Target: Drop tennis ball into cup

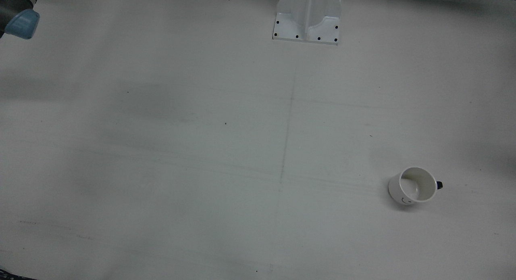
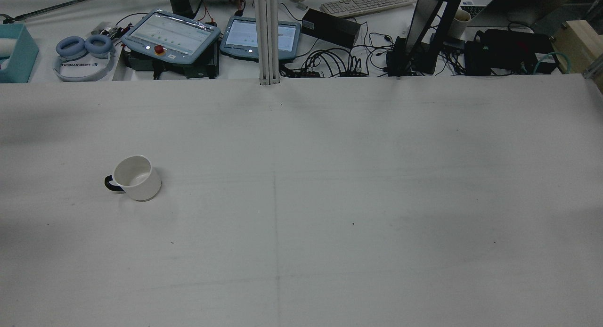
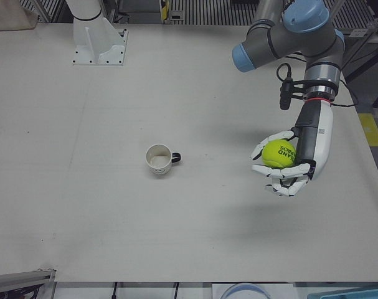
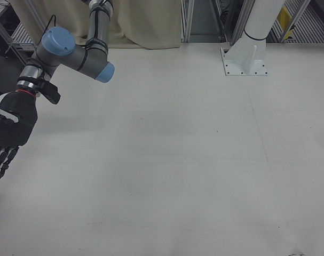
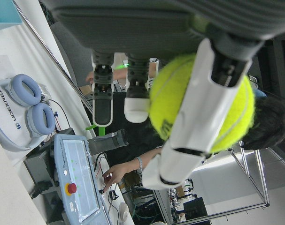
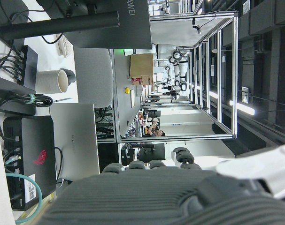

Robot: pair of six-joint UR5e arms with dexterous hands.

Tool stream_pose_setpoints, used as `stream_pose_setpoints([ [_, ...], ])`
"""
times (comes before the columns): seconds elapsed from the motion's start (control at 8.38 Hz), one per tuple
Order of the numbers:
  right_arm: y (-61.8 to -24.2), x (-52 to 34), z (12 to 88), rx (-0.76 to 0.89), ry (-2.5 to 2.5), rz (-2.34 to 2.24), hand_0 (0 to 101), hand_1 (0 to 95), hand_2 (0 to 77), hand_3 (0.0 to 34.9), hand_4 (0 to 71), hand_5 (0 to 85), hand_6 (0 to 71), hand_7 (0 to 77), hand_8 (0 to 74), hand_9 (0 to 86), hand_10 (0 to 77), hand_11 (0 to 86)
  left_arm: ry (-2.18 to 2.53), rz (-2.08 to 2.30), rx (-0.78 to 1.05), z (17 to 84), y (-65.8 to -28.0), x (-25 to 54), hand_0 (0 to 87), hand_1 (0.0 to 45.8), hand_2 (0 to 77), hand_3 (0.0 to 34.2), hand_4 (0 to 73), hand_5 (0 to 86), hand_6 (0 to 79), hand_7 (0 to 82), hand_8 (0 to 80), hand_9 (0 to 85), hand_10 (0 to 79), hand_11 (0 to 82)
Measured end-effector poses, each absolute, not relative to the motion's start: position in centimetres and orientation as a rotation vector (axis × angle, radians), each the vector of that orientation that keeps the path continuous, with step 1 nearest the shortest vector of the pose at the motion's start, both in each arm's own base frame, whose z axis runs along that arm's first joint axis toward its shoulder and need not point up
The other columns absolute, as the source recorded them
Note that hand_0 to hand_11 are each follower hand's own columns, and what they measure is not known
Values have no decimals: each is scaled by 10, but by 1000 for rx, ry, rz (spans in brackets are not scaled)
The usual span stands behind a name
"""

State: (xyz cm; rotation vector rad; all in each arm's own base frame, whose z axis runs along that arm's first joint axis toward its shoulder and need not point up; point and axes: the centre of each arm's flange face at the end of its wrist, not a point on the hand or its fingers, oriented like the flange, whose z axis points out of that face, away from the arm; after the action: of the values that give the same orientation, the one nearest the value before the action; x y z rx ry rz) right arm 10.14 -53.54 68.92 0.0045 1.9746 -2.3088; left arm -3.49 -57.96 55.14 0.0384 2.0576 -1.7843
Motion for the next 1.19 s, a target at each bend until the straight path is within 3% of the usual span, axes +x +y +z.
stream_pose_setpoints([
  [0.12,-535,101,689,4,1974,-2309,0,5,5,0,0,0,0,5,0,0,0,5,2058,-1784,38,551,-580,-35,804,365,229,112,698,180,305,704,644,698,224,409],
  [0.24,-535,101,689,5,1975,-2308,0,5,5,0,0,0,0,5,0,0,0,5,2059,-1784,37,551,-580,-35,804,365,229,114,698,169,224,660,524,709,251,387],
  [0.36,-535,102,689,5,1975,-2308,0,5,5,0,0,0,0,5,0,0,0,5,2060,-1785,36,551,-580,-35,804,365,229,114,698,169,224,660,524,709,251,387],
  [0.48,-535,102,689,4,1975,-2308,0,5,5,0,0,0,0,0,0,0,0,5,2061,-1787,34,551,-580,-36,805,360,229,112,698,153,202,567,425,633,251,387],
  [0.6,-535,102,689,4,1975,-2308,0,5,5,0,0,0,0,5,0,0,0,5,2063,-1787,33,550,-579,-36,804,355,229,113,698,147,202,605,425,633,251,387],
  [0.72,-535,102,689,4,1974,-2309,0,5,5,0,0,0,0,5,0,0,0,5,2064,-1787,32,550,-579,-36,804,349,229,113,698,158,251,709,496,709,267,409],
  [0.96,-535,101,689,5,1974,-2309,0,5,5,0,0,0,0,5,0,0,0,5,2068,-1790,26,549,-579,-36,803,349,229,113,698,175,311,687,622,676,333,491],
  [1.19,-535,101,689,5,1974,-2309,0,5,5,0,0,0,0,5,0,0,0,5,2078,-1784,24,545,-578,-37,802,349,229,115,698,175,311,698,600,704,316,469],
])
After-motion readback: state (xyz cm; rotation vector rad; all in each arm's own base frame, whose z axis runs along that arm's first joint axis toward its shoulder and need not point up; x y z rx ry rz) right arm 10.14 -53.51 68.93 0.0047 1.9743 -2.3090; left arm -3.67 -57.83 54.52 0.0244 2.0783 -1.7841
